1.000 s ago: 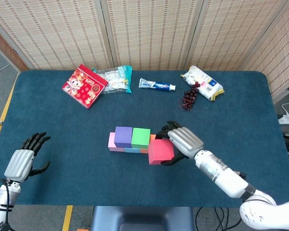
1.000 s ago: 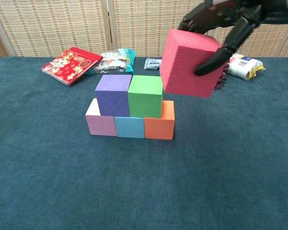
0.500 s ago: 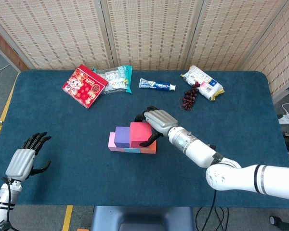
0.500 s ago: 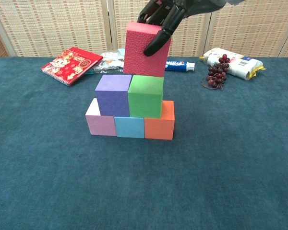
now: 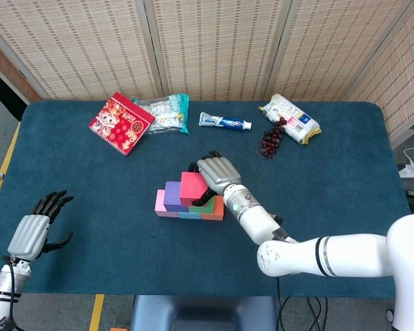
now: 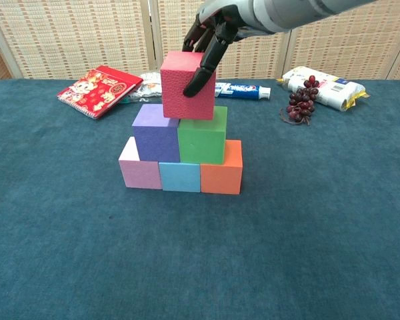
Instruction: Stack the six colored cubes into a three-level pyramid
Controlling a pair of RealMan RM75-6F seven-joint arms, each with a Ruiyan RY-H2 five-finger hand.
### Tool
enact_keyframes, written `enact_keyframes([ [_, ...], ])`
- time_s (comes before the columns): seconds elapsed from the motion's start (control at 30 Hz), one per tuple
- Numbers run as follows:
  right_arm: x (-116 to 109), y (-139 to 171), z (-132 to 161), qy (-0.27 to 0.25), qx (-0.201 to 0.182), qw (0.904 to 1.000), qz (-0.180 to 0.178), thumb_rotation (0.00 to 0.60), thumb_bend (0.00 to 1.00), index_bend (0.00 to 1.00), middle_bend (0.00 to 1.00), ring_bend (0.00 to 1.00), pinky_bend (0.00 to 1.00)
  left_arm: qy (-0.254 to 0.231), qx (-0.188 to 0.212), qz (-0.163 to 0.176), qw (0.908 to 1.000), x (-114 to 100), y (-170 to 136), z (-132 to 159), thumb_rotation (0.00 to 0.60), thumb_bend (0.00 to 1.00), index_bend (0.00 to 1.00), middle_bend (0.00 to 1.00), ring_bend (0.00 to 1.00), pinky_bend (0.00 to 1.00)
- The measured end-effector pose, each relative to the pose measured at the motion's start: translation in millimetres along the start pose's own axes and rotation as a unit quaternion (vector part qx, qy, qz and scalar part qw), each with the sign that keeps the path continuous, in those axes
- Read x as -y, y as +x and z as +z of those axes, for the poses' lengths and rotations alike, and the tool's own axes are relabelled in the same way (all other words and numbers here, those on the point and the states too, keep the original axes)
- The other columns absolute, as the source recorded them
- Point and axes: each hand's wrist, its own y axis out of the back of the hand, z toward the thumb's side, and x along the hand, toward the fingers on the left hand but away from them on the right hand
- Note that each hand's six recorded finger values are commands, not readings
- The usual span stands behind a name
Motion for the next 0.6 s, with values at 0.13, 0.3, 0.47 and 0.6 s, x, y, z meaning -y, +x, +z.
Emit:
enact_keyframes([
  [0.13, 1, -4, 7, 0.009, 0.009, 0.9999, -0.005, 0.600, 0.35, 0.50, 0.46, 0.27, 0.13, -0.002, -0.002, 0.000, 1.0000, 1, -1, -3, 0.600, 0.33, 0.15, 0.04, 0.02, 0.13],
  [0.3, 2, -9, 14, 0.012, 0.018, 0.9997, -0.009, 0.600, 0.36, 0.50, 0.46, 0.27, 0.13, -0.005, -0.002, 0.002, 1.0000, 2, -2, -5, 0.600, 0.33, 0.15, 0.04, 0.02, 0.13],
  [0.47, 5, -13, 20, 0.018, 0.025, 0.9995, -0.011, 0.600, 0.36, 0.50, 0.46, 0.27, 0.12, -0.007, -0.003, 0.002, 1.0000, 2, -3, -8, 0.600, 0.33, 0.15, 0.04, 0.02, 0.13],
  [0.6, 7, -17, 23, 0.022, 0.029, 0.9993, -0.011, 0.600, 0.35, 0.49, 0.46, 0.27, 0.12, -0.009, -0.005, 0.002, 1.0000, 3, -3, -9, 0.600, 0.33, 0.15, 0.04, 0.02, 0.13],
])
